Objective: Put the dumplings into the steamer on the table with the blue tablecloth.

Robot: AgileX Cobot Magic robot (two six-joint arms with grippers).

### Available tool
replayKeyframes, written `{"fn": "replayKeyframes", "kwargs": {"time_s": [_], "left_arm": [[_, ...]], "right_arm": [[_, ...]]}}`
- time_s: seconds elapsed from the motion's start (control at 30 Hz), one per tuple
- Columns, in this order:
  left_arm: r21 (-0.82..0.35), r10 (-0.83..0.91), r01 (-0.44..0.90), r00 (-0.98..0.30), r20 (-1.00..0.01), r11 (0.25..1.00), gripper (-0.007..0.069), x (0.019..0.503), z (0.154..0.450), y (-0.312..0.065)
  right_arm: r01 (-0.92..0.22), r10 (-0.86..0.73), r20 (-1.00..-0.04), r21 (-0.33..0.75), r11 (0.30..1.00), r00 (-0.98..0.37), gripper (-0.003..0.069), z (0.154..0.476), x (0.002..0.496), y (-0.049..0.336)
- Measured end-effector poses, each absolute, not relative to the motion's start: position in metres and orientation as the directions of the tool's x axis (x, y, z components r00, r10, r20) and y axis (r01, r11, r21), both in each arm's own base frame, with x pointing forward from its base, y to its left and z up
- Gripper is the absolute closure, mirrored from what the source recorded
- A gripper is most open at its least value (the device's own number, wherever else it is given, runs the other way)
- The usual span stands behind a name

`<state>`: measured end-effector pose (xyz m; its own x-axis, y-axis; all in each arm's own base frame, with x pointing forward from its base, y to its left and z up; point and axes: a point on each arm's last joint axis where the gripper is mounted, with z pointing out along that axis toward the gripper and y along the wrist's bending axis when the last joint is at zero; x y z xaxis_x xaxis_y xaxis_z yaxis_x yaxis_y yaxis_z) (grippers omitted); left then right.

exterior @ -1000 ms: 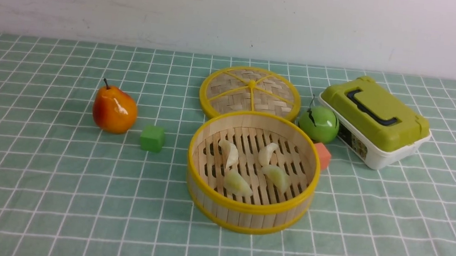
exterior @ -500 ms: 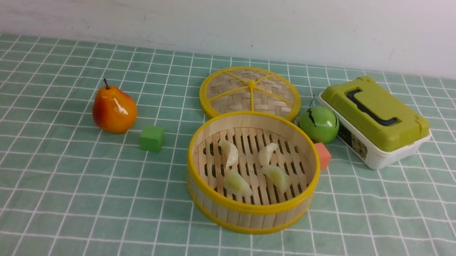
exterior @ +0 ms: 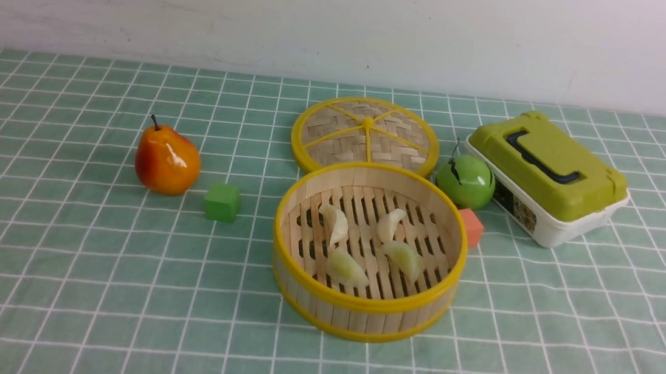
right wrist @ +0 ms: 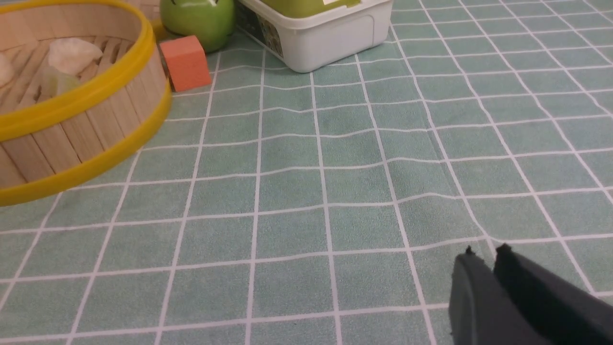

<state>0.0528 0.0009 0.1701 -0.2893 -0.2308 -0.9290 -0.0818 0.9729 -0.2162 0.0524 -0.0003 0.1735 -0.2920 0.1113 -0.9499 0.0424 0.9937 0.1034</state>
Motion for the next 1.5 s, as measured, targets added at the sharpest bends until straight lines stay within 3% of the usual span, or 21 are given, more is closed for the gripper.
{"fn": "replayKeyframes", "kwargs": {"time_s": [1.5], "left_arm": [[-0.218,-0.233,-0.082,-0.290,-0.928,0.972,0.0625,0.0527,0.1700,0.0008]], "right_arm": [[0.042,0.111,-0.950,0.103,0.994,-0.292,0.0533,0.1735,0.0524,-0.0003]]}}
